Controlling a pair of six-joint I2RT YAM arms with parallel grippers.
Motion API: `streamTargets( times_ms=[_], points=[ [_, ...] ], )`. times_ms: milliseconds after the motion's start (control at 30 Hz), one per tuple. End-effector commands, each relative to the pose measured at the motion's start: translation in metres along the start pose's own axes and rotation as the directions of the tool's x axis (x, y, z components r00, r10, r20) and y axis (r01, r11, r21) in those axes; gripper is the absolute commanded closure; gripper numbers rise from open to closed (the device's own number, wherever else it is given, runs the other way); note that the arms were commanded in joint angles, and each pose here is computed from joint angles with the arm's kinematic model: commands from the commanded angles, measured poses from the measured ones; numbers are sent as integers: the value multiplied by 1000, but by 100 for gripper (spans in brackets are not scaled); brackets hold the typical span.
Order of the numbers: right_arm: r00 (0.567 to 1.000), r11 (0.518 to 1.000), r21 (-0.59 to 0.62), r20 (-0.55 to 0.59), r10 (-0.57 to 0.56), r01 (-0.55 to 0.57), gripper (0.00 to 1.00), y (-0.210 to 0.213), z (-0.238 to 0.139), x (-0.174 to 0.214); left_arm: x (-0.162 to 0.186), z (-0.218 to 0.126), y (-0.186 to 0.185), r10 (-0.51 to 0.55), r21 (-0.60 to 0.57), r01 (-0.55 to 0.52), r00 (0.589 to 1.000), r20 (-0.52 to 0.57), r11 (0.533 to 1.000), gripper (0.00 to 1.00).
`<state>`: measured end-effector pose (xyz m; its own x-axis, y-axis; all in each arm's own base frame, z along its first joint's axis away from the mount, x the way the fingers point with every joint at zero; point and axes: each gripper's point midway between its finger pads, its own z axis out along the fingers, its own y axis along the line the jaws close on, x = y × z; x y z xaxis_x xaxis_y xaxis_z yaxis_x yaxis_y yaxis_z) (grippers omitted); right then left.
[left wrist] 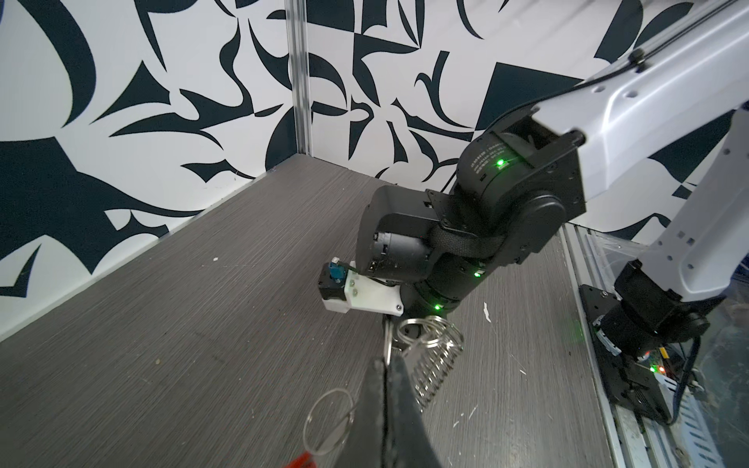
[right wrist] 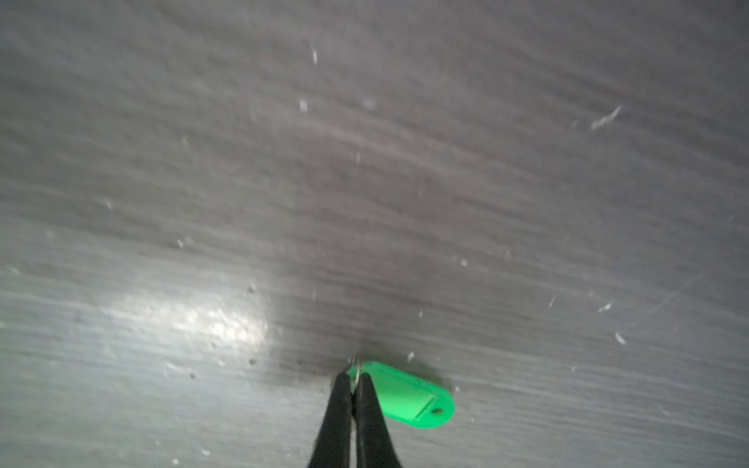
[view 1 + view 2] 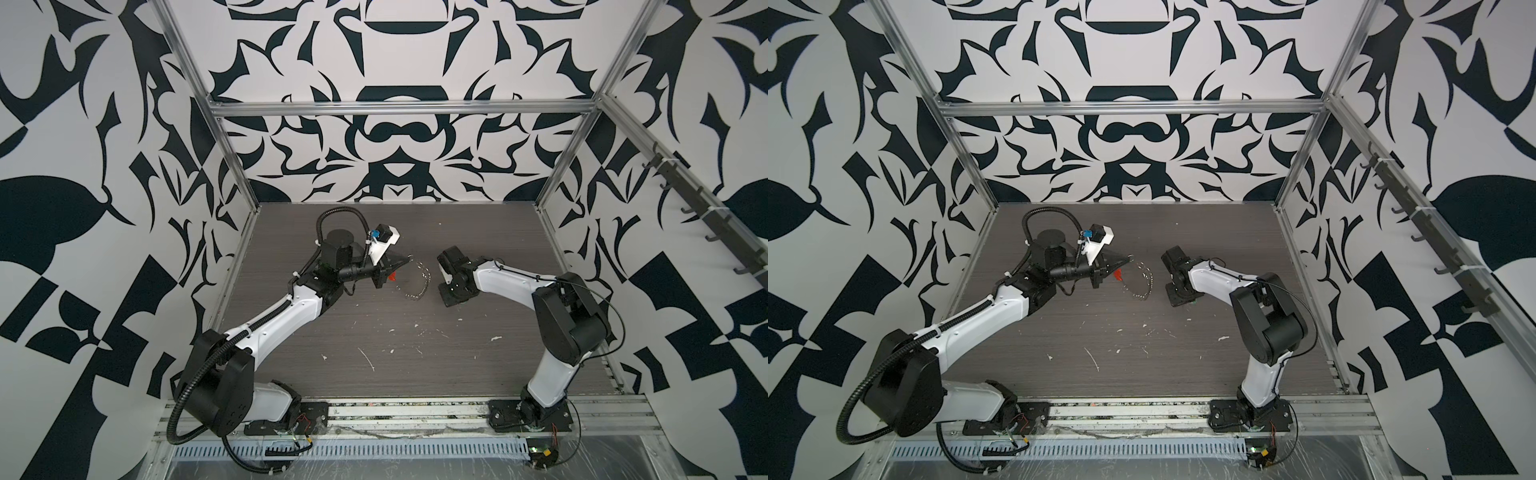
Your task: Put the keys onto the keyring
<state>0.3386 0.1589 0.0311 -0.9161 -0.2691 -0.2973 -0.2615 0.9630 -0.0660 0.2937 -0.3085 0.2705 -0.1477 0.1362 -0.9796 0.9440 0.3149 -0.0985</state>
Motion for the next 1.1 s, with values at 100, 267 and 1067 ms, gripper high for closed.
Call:
streamTargets(
  times_ms=[100,267,1067],
  points=[
    [998,998,-46,44,37,-35,84,5,-12,-23,-18,-7,-6,37,6,-38,998,45,999,100],
    [995,995,-82,76,61,-55,69,0,-31,-27,-19,-7,-6,40,7,-41,998,47,999,100],
    [625,561,-665,719,304,492,80,86,-314,-92,-77,-14,-18,-119,191,62,946,302,980,100]
  ],
)
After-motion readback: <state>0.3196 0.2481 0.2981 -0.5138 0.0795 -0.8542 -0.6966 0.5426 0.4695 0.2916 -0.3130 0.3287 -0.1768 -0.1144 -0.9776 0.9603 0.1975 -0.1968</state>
